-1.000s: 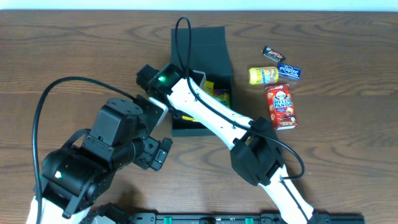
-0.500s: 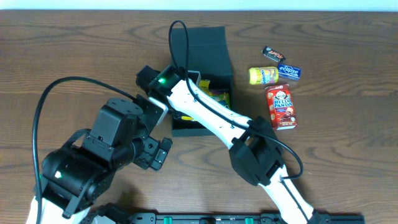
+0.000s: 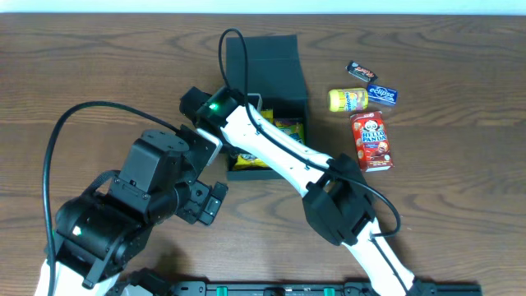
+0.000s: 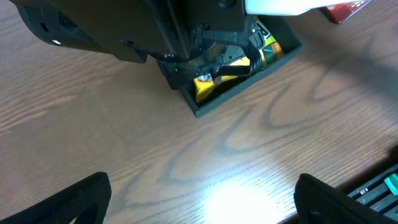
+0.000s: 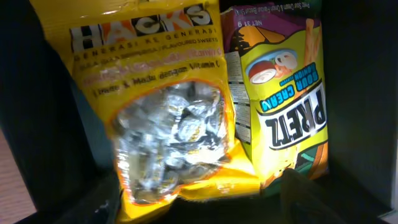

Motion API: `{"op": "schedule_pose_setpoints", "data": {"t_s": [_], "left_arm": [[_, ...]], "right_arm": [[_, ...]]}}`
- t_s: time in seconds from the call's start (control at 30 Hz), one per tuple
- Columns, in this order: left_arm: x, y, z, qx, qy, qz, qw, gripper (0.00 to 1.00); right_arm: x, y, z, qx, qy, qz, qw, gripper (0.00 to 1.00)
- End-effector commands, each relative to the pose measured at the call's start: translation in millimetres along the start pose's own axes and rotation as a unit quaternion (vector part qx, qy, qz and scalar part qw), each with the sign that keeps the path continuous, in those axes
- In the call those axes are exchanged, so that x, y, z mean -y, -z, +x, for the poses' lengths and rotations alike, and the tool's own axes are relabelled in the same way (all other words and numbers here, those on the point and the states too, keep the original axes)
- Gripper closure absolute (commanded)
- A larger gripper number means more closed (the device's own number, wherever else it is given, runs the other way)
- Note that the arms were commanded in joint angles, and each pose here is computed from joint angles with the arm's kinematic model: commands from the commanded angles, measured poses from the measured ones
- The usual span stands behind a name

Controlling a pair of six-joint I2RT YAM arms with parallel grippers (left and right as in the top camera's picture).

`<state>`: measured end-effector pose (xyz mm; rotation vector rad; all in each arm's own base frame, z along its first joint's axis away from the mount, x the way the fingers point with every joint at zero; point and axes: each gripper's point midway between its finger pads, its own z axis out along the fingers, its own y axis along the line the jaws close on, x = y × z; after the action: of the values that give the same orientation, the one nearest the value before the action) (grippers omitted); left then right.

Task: Pack container
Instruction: 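Carry the Hacks bag into the black box beside the Pretz and release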

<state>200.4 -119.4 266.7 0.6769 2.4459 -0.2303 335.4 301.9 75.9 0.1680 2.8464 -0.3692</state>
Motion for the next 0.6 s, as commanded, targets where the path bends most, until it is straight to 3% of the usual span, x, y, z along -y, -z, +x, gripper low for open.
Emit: {"op": "schedule_pose_setpoints", "data": {"t_s": [0.0, 0.2, 0.23, 0.27, 0.3, 0.37, 0.57], "left_arm": [[0, 3, -3, 0.005, 0.005, 0.001, 1.000, 0.05], [0, 3, -3, 0.005, 0.005, 0.001, 1.000, 0.05], [0, 3, -3, 0.005, 0.005, 0.001, 1.000, 0.05], [0, 3, -3, 0.005, 0.005, 0.001, 1.000, 0.05], [0, 3, -3, 0.005, 0.005, 0.001, 1.000, 0.05], [0, 3, -3, 0.005, 0.005, 0.001, 1.000, 0.05], [0, 3, -3, 0.005, 0.005, 0.001, 1.000, 0.05]], "right_arm": [[4, 15, -6, 0.019, 0.021, -0.007, 1.000, 0.22], [12, 35, -16, 0.035, 0.023, -0.024, 0.999, 0.23], [15, 39, -20, 0.040, 0.024, -0.026, 0.999, 0.27], [20, 44, -24, 0.046, 0.024, -0.028, 0.998, 0.42], [26, 49, -29, 0.051, 0.020, -0.028, 0.998, 0.63], [39, 57, -41, 0.059, 0.011, -0.032, 0.998, 0.89], [95, 55, -86, 0.061, -0.038, -0.024, 0.997, 0.89]]}}
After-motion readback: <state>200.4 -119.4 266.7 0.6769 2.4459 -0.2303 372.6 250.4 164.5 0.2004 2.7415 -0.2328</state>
